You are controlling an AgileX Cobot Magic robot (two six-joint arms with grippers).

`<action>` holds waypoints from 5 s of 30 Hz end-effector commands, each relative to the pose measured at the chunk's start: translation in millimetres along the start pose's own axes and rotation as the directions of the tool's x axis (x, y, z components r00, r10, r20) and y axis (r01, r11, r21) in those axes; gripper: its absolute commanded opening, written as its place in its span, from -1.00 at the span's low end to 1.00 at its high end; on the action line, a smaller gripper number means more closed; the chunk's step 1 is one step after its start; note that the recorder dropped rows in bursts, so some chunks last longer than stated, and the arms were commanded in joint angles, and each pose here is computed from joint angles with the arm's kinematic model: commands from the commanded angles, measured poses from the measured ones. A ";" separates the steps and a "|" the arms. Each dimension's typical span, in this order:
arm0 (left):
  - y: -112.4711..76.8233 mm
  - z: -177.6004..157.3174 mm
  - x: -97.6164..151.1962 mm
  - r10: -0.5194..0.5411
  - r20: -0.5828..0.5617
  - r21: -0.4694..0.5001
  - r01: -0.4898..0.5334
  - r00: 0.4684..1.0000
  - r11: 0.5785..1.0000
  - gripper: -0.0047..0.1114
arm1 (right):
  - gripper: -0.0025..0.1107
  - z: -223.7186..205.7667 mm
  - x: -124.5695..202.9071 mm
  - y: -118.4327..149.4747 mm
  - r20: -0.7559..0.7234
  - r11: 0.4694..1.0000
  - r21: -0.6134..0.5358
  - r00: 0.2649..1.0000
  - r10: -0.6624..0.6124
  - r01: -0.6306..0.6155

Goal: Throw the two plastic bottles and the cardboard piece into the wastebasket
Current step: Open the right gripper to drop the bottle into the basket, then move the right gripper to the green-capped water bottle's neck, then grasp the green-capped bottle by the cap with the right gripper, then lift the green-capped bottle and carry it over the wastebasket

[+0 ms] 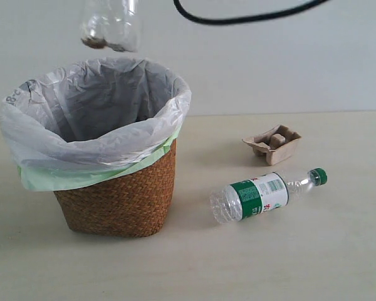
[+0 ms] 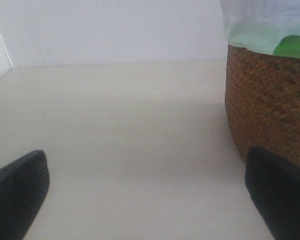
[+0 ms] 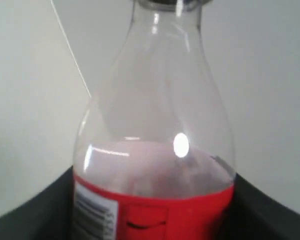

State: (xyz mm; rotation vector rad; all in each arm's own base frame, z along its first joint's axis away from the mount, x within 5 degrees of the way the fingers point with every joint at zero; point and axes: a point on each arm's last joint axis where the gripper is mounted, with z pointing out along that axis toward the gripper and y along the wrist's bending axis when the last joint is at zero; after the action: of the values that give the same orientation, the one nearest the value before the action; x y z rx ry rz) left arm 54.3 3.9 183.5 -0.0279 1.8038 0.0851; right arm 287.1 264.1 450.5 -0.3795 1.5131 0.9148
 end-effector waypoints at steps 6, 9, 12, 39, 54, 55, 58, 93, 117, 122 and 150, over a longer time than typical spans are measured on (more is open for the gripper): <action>-0.3 -0.6 -2.0 -0.009 0.014 0.007 0.009 1.000 1.000 0.94 | 0.74 12.0 2.8 -15.3 0.046 0.972 0.119 0.979 0.198 -0.202; -0.3 -0.6 -2.0 -0.009 0.014 0.007 0.009 1.000 1.000 0.94 | 0.74 13.1 4.3 -16.7 0.044 0.974 0.128 0.982 0.183 -0.187; -0.3 -0.6 -2.0 -0.009 0.014 0.007 0.009 1.000 1.000 0.94 | 0.74 12.5 3.5 -15.9 0.040 0.980 0.124 0.987 0.154 -0.158; -0.3 -0.6 -2.0 -0.009 0.014 0.007 0.009 1.000 1.000 0.94 | 0.73 -46.7 117.3 -162.2 -0.056 0.584 0.806 0.968 0.246 -0.102; -0.3 -0.6 -2.0 -0.009 0.014 0.007 0.009 1.000 1.000 0.94 | 0.74 -109.9 183.6 -228.5 -0.080 0.488 0.837 0.825 0.560 -0.250; -0.3 -0.6 -2.0 -0.009 0.014 0.007 0.009 1.000 1.000 0.94 | 0.74 -116.9 194.1 -231.0 -0.089 0.457 0.861 0.818 0.568 -0.223; -0.3 -0.6 -2.0 -0.009 0.014 0.007 0.009 1.000 1.000 0.94 | 0.74 -125.2 209.3 -237.5 -0.072 0.385 0.901 0.806 0.587 -0.200; -0.3 -0.6 -2.0 -0.009 0.014 0.007 0.009 1.000 1.000 0.94 | 0.73 -122.7 252.4 -245.0 0.057 0.228 0.914 0.664 0.746 -0.334; -0.3 -0.6 -2.0 -0.009 0.014 0.007 0.009 1.000 1.000 0.94 | -0.96 -97.0 239.2 -239.9 -0.159 0.480 0.827 0.698 0.698 -0.292; -0.3 -0.6 -2.0 -0.009 0.014 0.007 0.009 1.000 1.000 0.94 | -0.96 -98.4 175.2 -218.9 -0.178 0.621 0.750 0.835 0.522 -0.228; -0.3 -0.6 -2.0 -0.009 0.014 0.007 0.009 1.000 1.000 0.94 | -0.96 -88.5 7.1 -71.0 -0.185 0.420 -0.084 0.400 -0.897 0.904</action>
State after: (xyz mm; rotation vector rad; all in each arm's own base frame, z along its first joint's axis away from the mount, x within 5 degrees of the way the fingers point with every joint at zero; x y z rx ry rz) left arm 54.3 3.9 183.5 -0.0279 1.8038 0.0851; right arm 271.7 154.3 416.8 -1.1432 1.1943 0.1938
